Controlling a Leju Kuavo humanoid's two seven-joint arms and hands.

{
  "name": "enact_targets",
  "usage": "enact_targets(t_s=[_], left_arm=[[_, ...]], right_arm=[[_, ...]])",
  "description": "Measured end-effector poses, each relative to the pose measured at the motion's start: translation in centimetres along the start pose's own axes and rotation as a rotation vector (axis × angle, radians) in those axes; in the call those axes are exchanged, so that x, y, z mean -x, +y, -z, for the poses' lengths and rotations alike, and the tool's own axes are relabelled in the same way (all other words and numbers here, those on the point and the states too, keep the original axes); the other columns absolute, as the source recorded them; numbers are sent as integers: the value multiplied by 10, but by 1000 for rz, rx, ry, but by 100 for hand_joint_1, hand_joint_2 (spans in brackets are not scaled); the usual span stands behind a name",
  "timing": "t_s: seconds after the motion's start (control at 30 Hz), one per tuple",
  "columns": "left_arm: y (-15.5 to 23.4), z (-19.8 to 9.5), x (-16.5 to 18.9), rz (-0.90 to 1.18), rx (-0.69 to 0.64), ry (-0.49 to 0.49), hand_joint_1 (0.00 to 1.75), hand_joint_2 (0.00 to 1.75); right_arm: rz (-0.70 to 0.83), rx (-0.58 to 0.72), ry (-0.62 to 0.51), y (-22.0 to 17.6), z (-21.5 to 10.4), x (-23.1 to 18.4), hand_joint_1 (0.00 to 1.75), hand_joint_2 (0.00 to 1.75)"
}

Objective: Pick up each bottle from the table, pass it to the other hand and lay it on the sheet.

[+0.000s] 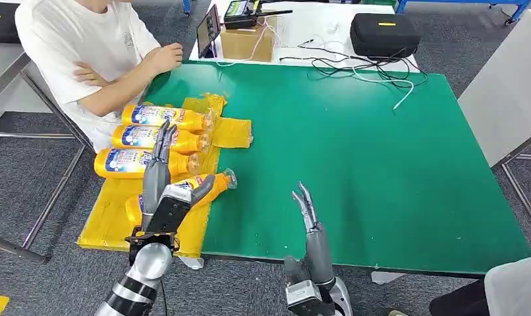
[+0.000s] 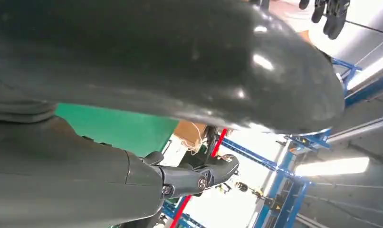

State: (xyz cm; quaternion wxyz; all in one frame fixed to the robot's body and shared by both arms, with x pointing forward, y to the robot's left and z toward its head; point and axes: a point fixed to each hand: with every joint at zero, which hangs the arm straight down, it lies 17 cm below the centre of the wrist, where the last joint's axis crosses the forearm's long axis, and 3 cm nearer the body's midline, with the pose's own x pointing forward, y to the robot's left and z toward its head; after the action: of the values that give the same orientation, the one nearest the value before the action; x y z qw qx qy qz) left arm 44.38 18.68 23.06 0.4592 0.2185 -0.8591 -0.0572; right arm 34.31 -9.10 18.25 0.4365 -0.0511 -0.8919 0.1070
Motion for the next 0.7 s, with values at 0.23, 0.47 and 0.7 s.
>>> enact_targets(t_s=[0.23,0.47,0.7], left_arm=[[-27,-26,-1,-218,60,87,0,175],[-55,-93,17,-714,-24,295,0,175],[-72,-110,12,-656,-6,314,0,175]], right_arm=[[-125,262,-67,-58,26,-27,0,175],[0,497,-16,-101,41,-35,0,0],[53,487,47,-88,34,-18,0,0]])
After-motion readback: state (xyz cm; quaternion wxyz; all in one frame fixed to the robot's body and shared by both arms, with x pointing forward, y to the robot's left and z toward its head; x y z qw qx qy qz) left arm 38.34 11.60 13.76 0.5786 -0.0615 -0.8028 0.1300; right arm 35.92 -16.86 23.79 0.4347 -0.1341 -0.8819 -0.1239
